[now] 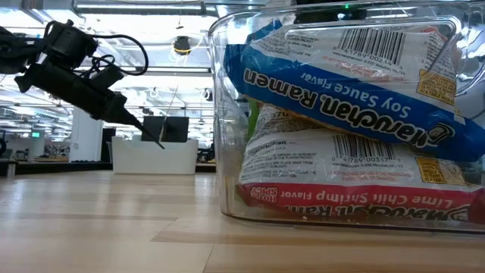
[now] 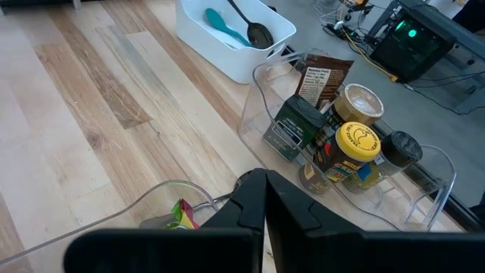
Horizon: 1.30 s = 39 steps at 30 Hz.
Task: Pick & Place Food Item
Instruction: Put the bottom black spoon into the white bin, then put the orange noodle pack into the bottom transparent bin
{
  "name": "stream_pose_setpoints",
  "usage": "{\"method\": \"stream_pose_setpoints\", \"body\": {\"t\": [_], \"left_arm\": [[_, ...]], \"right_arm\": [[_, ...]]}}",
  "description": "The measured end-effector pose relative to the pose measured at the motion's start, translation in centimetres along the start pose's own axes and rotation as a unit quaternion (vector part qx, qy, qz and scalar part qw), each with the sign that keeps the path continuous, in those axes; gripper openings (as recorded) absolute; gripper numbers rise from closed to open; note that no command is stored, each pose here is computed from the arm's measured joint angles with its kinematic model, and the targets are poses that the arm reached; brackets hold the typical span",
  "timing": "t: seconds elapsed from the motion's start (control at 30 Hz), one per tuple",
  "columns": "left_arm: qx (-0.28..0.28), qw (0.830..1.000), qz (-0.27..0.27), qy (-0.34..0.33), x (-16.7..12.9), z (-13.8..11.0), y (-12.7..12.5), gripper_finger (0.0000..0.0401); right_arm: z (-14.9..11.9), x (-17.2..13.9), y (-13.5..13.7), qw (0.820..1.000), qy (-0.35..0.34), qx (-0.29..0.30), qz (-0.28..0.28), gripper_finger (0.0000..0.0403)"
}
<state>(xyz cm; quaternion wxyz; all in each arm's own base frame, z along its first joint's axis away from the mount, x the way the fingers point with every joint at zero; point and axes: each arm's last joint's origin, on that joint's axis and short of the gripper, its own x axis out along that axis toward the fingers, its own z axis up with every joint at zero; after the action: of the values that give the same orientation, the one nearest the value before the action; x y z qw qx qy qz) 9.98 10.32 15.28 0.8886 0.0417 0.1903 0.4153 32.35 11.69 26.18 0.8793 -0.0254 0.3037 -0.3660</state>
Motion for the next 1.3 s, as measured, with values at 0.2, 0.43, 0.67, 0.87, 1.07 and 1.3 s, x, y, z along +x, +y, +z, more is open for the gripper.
{"method": "stream_pose_setpoints", "body": {"t": [0.2, 0.43, 0.67, 0.87, 1.07, 1.3], "left_arm": [[0.000, 1.000, 0.010, 0.002, 0.0, 0.0, 0.1, 0.0059], [-0.001, 1.000, 0.027, 0.004, 0.0, 0.0, 0.2, 0.0083], [-0.004, 1.000, 0.028, 0.001, 0.0, 0.1, 0.2, 0.0094], [-0.070, 0.996, 0.033, -0.040, -0.1, 0.8, 0.3, 0.0095], [-0.153, 0.982, -0.002, -0.115, -0.3, 2.2, 0.1, 0.0092], [-0.232, 0.938, -0.136, -0.220, -1.2, 4.4, -0.6, 0.0071]], "right_arm": [[0.0, 0.0, 0.0, 1.000, 0.000, 0.000, 0.000, 0.0004], [0.0, 0.0, 0.0, 1.000, 0.000, 0.000, 0.000, 0.0004], [0.0, 0.0, 0.0, 1.000, -0.001, 0.001, 0.000, 0.0004], [0.0, 0.0, 0.0, 1.000, -0.001, 0.001, 0.000, 0.0004], [0.1, 0.2, -0.1, 1.000, 0.000, 0.003, -0.002, 0.0004], [0.3, 0.5, -0.2, 1.000, -0.001, 0.012, -0.003, 0.0004]]}}
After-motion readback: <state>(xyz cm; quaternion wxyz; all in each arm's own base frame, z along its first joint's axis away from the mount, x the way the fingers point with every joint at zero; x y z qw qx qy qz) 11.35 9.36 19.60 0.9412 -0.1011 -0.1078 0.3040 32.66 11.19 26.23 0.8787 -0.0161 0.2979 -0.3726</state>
